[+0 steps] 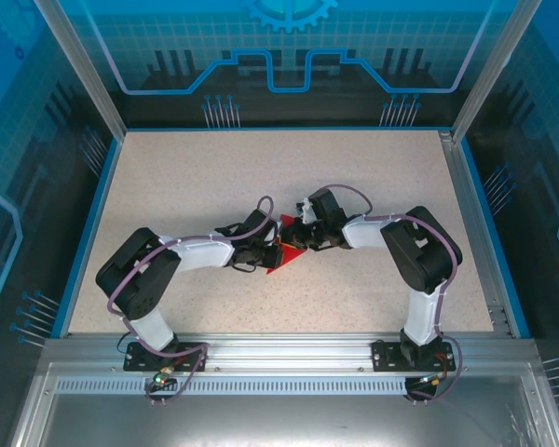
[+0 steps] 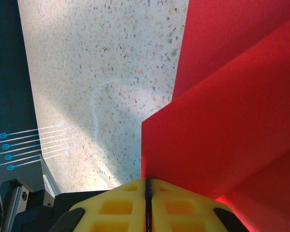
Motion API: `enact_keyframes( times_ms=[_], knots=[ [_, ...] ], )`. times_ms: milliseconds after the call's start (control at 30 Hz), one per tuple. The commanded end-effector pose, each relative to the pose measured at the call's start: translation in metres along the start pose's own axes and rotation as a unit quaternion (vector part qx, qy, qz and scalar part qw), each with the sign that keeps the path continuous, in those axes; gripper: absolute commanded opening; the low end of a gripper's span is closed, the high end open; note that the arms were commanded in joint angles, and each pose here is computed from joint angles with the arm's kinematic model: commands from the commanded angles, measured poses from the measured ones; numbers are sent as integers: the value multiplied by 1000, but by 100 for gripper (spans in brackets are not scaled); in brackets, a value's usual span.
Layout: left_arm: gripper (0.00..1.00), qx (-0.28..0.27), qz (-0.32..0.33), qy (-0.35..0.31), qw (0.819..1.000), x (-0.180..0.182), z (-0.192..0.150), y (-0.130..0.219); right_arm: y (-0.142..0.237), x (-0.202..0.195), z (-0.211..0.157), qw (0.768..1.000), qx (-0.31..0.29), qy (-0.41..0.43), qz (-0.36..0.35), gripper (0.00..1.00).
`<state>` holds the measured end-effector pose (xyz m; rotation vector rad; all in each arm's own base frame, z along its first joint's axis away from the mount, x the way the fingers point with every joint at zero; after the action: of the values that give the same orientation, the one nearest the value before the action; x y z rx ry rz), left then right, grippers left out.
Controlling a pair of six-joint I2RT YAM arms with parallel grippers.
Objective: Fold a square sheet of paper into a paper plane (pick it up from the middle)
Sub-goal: Fourth fold the wing at the center of the table.
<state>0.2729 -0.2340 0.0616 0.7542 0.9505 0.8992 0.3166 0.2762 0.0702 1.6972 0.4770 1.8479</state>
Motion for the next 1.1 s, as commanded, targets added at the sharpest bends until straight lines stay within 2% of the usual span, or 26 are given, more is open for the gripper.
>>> enact_keyframes(
  times_ms=[0, 500, 567, 900, 1067],
  knots=[
    [10, -5, -28, 8, 1000, -11, 4, 2, 12, 5, 8, 1000, -16, 8, 1, 10],
    [9, -1, -128, 100, 987, -2, 3, -1, 46, 3, 3, 999, -43, 18, -17, 13],
    [9, -1, -136, 109, 985, 0, 1, -1, 45, -5, -4, 999, -35, 12, -23, 13],
    [9, 25, -167, 143, 975, 8, -4, -8, 33, 2, -7, 1000, -20, 15, -4, 11],
    [8, 26, -171, 160, 972, 12, -7, -9, 26, 11, 6, 999, -31, 14, 6, 10]
  ],
)
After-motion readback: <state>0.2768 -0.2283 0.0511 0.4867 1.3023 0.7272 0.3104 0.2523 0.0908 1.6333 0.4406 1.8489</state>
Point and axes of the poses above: each hand's point on the last joint's axis, 136 mm out from that joint toward the fingers, its own y axis back along the fingers, its own x axis along the line the jaws close on, z = x × y, the point moved 5 cm from there along y, back along the fingers
